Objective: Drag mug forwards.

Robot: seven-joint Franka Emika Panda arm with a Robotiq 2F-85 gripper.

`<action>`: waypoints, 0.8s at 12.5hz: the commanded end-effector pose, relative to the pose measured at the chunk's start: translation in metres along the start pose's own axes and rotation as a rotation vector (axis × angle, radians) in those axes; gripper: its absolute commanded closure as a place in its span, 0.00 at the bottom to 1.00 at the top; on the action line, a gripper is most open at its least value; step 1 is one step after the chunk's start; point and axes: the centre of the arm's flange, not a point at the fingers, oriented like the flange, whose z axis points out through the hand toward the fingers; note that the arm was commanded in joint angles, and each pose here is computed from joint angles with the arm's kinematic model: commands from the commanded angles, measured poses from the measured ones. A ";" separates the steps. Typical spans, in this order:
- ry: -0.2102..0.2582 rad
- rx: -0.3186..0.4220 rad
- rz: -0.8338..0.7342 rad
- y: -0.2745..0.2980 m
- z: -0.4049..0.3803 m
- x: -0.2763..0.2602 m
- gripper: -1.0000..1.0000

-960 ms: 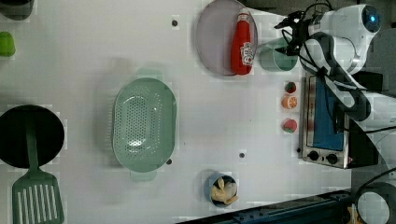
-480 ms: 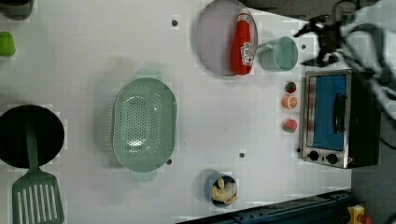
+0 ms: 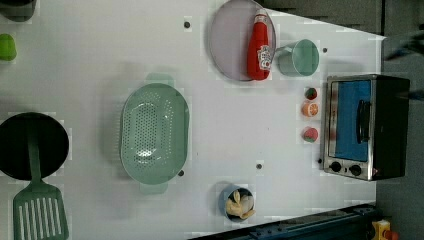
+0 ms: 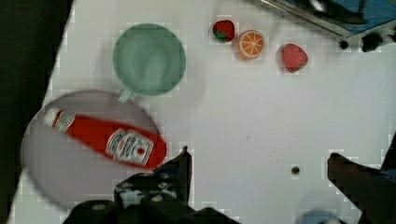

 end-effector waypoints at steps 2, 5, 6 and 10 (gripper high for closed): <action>-0.021 -0.032 -0.073 0.054 -0.005 0.003 0.00; -0.030 -0.005 -0.094 0.095 -0.009 -0.020 0.00; -0.028 0.012 -0.097 0.107 -0.008 -0.026 0.00; -0.028 0.044 -0.118 0.149 0.001 -0.051 0.00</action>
